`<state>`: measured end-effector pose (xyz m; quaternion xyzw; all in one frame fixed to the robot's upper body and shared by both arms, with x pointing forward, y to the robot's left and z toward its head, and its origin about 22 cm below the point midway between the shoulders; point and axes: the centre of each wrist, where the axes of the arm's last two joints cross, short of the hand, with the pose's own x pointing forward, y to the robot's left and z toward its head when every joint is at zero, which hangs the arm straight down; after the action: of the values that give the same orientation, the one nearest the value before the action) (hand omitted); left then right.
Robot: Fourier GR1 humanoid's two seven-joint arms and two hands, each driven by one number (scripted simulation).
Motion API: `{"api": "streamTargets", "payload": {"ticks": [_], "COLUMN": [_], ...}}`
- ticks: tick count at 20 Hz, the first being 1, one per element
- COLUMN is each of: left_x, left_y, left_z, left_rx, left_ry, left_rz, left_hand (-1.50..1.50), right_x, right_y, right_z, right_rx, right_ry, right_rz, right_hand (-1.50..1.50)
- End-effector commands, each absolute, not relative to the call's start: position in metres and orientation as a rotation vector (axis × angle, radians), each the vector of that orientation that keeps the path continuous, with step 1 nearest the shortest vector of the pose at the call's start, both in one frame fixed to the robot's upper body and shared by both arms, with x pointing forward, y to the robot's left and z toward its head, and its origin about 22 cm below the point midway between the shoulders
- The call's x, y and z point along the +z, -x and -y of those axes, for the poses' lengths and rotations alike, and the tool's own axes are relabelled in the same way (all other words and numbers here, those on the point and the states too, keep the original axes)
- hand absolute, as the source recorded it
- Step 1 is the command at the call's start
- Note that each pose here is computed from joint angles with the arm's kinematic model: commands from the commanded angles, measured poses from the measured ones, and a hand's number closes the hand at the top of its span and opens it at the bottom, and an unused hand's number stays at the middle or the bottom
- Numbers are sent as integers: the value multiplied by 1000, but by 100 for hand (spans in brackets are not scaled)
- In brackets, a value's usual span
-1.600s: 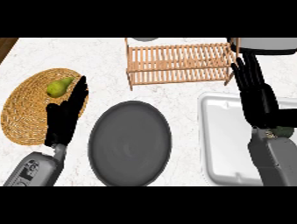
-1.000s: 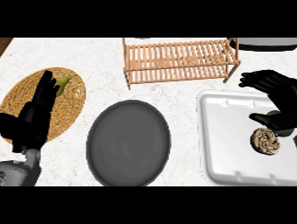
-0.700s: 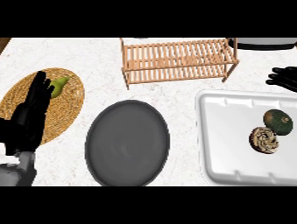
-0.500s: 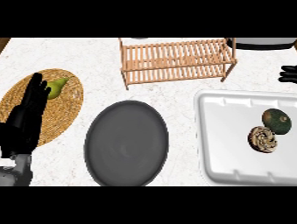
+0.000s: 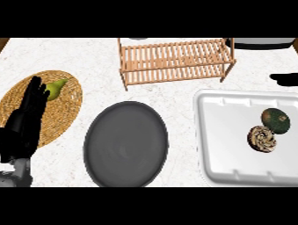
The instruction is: Pick the cupcake from the tray and place it in the tiered shelf
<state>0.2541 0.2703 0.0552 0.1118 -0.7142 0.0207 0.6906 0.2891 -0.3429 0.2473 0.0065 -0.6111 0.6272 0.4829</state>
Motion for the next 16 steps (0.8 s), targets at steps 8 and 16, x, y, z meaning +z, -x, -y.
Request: {"api": "streamTargets", "payload": {"ticks": [8, 16], "left_x": [59, 60], "left_y": [-259, -254], "left_z": [-269, -269], "left_rx": [48, 30], "left_ry": [-260, -269], "left_rz": [1617, 1613], "left_hand": [0, 0], "right_x": [187, 159], "right_y": [-256, -251], "right_z": [312, 318], "right_rx": [1752, 1861], "right_ry": [333, 613], "right_rz": [1350, 1170], "right_hand": [-150, -150]}}
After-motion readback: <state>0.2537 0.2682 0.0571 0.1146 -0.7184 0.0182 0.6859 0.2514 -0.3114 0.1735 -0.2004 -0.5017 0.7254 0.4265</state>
